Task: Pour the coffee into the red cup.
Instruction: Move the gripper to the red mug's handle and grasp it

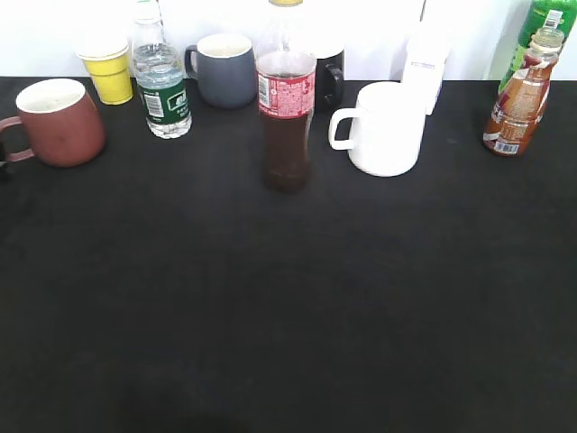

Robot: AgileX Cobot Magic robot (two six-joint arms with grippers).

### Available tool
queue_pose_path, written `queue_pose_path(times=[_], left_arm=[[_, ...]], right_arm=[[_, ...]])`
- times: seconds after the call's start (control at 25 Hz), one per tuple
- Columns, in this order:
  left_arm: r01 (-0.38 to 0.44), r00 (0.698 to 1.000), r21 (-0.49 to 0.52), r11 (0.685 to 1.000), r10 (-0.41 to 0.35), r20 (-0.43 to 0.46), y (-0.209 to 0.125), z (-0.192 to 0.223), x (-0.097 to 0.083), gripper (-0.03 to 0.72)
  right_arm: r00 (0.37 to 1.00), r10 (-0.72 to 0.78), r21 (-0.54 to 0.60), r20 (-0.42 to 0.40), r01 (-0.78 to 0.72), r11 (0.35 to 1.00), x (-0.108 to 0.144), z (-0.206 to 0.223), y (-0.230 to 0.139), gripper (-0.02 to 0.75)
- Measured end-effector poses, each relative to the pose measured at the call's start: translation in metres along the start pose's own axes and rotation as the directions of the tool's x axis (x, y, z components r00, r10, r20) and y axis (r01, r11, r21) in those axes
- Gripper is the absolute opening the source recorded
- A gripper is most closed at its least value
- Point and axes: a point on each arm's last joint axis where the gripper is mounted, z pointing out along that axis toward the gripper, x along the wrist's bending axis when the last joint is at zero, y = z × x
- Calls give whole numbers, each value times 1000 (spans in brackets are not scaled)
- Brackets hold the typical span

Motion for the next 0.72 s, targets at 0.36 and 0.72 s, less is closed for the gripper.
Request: queue_pose_path(times=[0.36, 0.72], left_arm=[[-9, 1000, -3, 1000, 9, 11, -7, 50, 2, 465], [-11, 1000, -24, 1000, 12, 26, -4, 80, 2, 154]], right_arm=[[1000, 2, 0, -4, -2, 1000, 0, 0, 0, 590], [1000, 4, 0, -6, -4, 1000, 1, 0, 0, 591]])
